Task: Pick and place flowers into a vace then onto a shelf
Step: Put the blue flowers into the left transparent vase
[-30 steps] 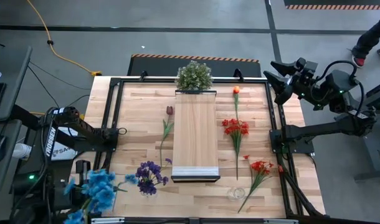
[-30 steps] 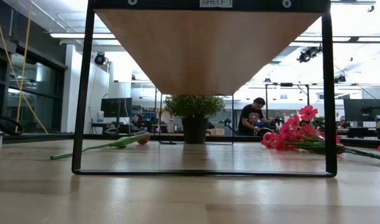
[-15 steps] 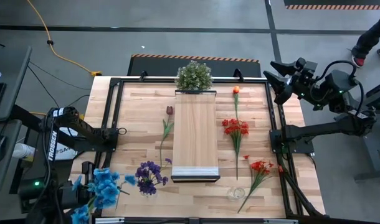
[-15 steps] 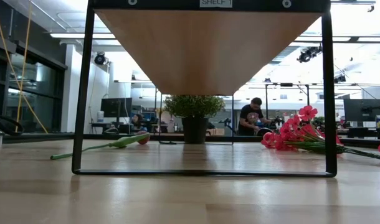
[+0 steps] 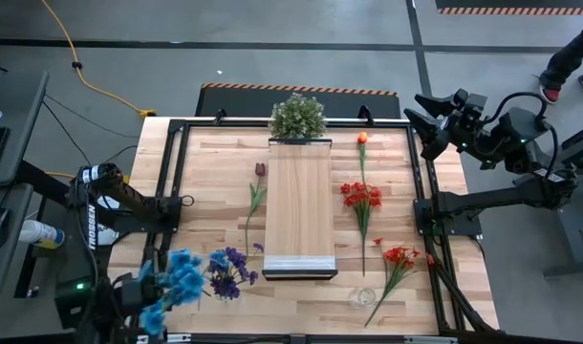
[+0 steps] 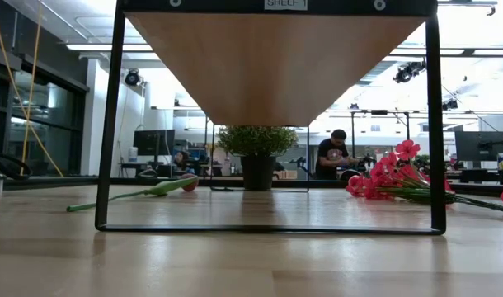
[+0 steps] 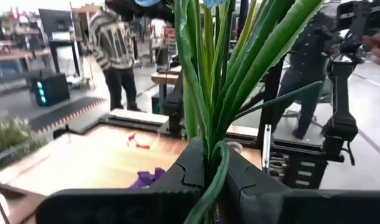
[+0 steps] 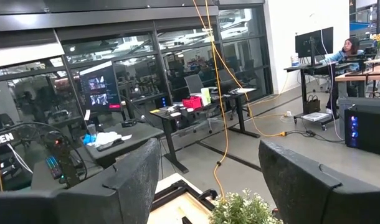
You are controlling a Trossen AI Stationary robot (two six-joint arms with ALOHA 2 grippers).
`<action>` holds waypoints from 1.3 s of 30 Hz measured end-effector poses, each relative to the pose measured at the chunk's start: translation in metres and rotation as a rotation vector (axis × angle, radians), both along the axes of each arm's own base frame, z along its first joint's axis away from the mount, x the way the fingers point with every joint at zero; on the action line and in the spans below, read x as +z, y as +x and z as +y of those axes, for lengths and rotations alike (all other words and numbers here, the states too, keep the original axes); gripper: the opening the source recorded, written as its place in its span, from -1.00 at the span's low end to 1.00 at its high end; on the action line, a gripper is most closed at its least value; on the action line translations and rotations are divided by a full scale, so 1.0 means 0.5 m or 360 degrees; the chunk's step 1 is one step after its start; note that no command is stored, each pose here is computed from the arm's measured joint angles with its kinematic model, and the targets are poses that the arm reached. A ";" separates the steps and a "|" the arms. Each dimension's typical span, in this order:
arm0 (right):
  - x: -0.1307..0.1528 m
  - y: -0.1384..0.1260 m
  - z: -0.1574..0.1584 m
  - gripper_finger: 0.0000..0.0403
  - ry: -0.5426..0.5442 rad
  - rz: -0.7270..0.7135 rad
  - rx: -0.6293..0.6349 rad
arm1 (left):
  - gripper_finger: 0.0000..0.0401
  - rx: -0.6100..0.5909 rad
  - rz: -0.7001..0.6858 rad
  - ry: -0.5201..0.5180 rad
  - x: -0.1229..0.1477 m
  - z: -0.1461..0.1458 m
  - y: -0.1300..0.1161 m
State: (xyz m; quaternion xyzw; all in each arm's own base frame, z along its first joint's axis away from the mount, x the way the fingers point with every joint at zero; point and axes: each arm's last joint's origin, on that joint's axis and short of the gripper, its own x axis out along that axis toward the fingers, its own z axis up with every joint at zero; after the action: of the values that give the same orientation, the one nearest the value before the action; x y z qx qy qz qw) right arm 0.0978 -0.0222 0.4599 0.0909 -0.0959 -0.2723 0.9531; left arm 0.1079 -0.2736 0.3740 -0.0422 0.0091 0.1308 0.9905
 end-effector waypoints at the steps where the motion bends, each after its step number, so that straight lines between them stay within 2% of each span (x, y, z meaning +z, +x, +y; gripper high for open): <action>1: 0.000 0.000 0.000 0.30 -0.0001 0.0000 0.0000 | -0.77 0.0002 0.0021 -0.0025 -0.003 0.002 0.006; 10: -0.002 0.000 0.000 0.30 -0.0001 0.0015 0.0000 | -0.77 0.0001 0.0062 -0.0064 -0.008 0.004 0.014; 28: -0.002 0.001 0.000 0.30 0.0002 0.0018 0.0001 | -0.77 0.0064 0.0042 0.0084 -0.065 -0.025 0.031; 39: -0.002 0.001 0.000 0.30 0.0001 0.0017 0.0008 | -0.77 0.0111 0.0157 0.0123 -0.084 -0.006 0.048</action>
State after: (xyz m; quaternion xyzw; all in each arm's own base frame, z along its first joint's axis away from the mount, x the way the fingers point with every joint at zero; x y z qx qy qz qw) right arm 0.0982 -0.0222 0.4589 0.0899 -0.0904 -0.2705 0.9543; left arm 0.1318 -0.2768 0.3319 0.0022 0.0512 0.1674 0.9846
